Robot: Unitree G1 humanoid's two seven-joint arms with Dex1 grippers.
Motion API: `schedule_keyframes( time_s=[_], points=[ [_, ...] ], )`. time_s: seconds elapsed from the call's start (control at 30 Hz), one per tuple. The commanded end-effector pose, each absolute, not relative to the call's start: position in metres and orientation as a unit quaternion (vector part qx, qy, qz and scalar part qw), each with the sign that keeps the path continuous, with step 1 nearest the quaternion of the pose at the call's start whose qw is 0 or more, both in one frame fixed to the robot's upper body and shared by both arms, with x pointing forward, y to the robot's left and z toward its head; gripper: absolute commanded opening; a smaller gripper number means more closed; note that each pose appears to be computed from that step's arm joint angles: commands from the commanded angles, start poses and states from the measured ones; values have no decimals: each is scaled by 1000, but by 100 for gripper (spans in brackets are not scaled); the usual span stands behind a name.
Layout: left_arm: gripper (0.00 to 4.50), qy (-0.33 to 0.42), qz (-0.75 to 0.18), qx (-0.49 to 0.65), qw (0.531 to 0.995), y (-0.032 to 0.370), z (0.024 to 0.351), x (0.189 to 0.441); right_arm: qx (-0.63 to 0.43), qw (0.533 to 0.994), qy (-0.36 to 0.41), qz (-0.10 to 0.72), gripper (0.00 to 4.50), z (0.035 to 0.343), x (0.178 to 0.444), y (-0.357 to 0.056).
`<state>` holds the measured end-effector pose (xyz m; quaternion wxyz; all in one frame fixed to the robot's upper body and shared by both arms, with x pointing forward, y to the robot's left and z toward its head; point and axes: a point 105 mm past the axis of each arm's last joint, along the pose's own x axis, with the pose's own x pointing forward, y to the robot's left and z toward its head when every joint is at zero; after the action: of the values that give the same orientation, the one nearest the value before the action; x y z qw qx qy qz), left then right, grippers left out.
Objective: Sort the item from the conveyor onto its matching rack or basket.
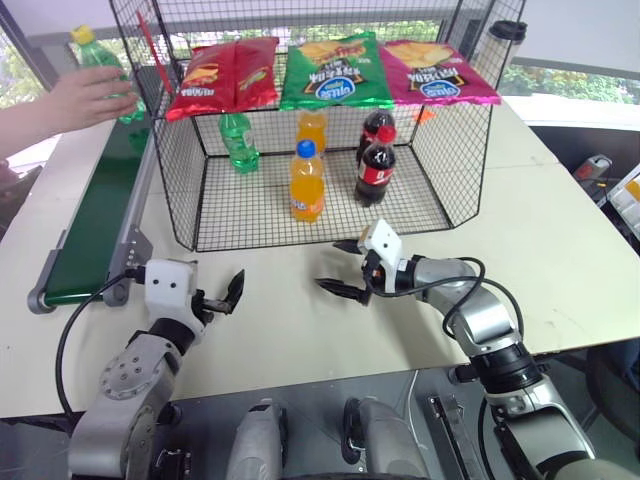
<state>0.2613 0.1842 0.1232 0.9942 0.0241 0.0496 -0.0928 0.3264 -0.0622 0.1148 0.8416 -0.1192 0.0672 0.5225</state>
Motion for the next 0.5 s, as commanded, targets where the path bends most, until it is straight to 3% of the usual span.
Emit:
schedule_keyframes(
  time_s=[0.03, 0.5],
  points=[
    [446, 29, -96, 33, 994, 182, 132, 261, -123, 841, 38, 525, 450, 128, 326, -60],
    [446, -5, -64, 44, 997, 192, 154, 256, -124, 838, 37, 529, 450, 129, 326, -58]
  ],
)
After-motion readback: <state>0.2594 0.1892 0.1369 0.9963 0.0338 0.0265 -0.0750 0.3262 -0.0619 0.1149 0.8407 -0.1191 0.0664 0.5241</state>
